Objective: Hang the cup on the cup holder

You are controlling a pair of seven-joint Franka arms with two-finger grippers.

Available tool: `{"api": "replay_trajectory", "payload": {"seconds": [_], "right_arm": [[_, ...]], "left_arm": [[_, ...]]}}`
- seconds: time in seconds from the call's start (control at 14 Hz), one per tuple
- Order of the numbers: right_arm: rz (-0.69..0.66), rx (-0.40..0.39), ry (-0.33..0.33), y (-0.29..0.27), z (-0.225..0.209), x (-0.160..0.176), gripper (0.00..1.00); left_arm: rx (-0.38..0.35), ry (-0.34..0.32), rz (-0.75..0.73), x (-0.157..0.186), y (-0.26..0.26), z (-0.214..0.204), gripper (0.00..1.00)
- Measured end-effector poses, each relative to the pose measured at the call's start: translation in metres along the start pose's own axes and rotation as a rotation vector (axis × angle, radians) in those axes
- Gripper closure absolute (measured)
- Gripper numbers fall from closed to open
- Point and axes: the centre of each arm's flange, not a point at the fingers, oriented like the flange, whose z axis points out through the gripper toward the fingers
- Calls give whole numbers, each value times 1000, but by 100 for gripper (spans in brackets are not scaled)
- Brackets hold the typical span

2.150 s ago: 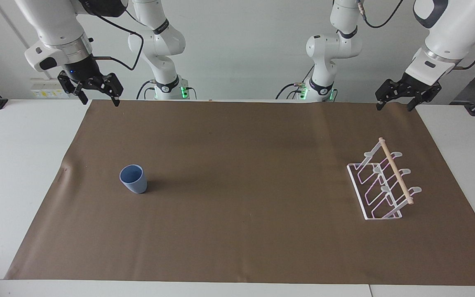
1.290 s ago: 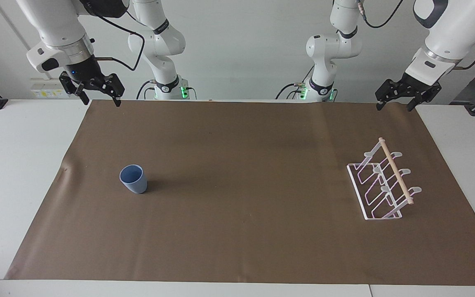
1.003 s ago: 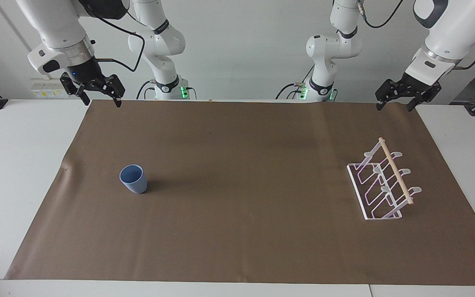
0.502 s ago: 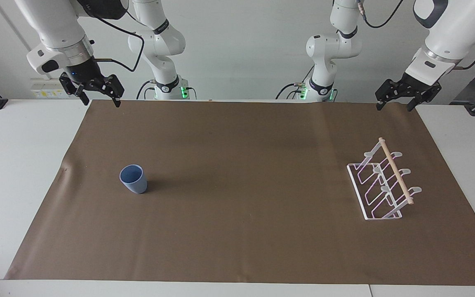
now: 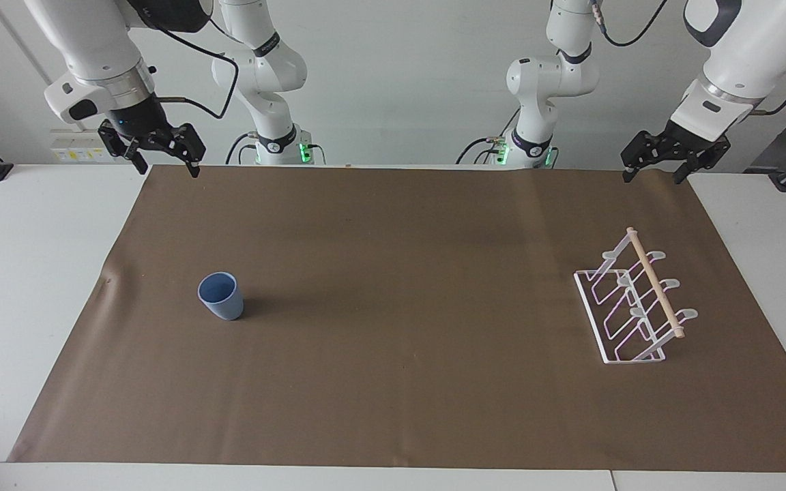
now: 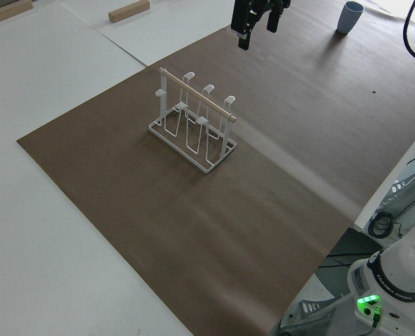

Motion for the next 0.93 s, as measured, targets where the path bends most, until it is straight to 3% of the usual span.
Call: {"api": "replay_trajectory", "payload": {"seconds": [0.36, 0.57, 0.93], "right_arm": [[2, 0, 3, 1, 2, 1, 0], [1, 1, 42, 0, 15, 9, 0], [-8, -2, 141, -6, 88, 48, 0]], "left_arm": [[0, 0, 0, 0, 0, 0, 0], [0, 0, 0, 0, 0, 0, 0], [0, 0, 0, 0, 0, 0, 0]]}}
